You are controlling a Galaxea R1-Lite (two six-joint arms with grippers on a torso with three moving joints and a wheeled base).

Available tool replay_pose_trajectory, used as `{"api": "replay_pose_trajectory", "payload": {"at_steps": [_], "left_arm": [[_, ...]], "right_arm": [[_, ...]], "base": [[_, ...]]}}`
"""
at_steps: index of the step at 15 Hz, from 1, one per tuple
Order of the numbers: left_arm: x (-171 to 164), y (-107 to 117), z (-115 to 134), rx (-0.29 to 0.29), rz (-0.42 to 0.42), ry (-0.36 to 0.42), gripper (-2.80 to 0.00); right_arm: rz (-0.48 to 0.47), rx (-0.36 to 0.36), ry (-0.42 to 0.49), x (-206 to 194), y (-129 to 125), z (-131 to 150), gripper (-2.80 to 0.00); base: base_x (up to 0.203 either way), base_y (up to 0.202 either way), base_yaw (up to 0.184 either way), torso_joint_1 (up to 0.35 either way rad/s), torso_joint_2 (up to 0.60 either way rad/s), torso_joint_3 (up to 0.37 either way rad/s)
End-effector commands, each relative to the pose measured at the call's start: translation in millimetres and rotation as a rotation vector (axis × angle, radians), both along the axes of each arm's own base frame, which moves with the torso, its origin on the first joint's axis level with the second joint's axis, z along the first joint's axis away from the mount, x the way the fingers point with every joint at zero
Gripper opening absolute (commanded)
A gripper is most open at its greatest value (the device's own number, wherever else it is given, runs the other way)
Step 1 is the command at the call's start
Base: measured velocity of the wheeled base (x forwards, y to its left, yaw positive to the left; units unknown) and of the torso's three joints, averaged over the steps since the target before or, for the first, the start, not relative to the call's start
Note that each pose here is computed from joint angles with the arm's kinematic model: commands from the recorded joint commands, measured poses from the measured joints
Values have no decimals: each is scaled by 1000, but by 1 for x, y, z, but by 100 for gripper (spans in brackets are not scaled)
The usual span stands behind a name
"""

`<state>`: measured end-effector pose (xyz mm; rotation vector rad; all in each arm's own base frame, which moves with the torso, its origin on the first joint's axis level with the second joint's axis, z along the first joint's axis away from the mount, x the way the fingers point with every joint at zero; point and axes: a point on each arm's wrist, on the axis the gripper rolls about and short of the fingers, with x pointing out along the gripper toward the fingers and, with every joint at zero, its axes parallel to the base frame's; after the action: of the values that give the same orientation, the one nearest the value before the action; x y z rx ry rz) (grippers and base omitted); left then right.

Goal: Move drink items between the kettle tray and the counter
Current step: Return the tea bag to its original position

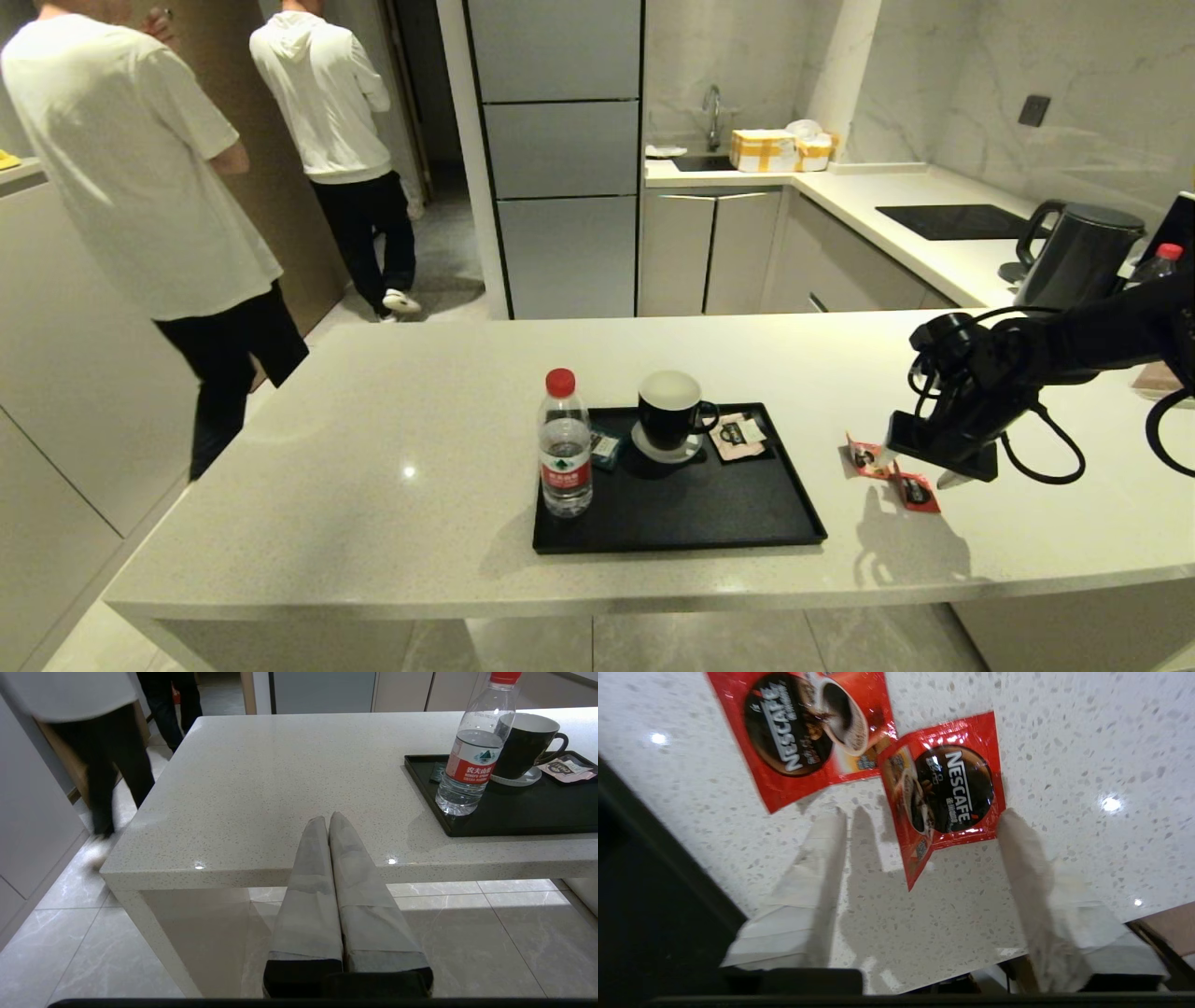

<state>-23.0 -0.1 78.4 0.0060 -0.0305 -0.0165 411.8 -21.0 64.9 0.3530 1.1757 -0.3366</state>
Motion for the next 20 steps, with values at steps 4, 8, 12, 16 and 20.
{"api": "replay_pose_trajectory", "payload": {"at_steps": [4, 8, 12, 16, 20], "left_arm": [[1, 0, -4, 0, 0, 17, -280], [1, 0, -4, -1, 0, 17, -280], [1, 0, -4, 0, 1, 16, -280], [1, 0, -4, 0, 0, 17, -280], [1, 0, -4, 0, 0, 15, -280]], "right_arm": [[-4, 2, 16, 1, 0, -8, 0], [-4, 4, 29, 2, 0, -14, -280], [-4, 4, 25, 2, 0, -13, -280], [-5, 3, -19, -6, 0, 12, -280], [43, 0, -121, -30, 18, 63, -280]], "base": [[0, 0, 0, 0, 0, 0], [0, 0, 0, 0, 0, 0], [0, 0, 0, 0, 0, 0], [0, 0, 0, 0, 0, 0], [0, 0, 0, 0, 0, 0]]}}
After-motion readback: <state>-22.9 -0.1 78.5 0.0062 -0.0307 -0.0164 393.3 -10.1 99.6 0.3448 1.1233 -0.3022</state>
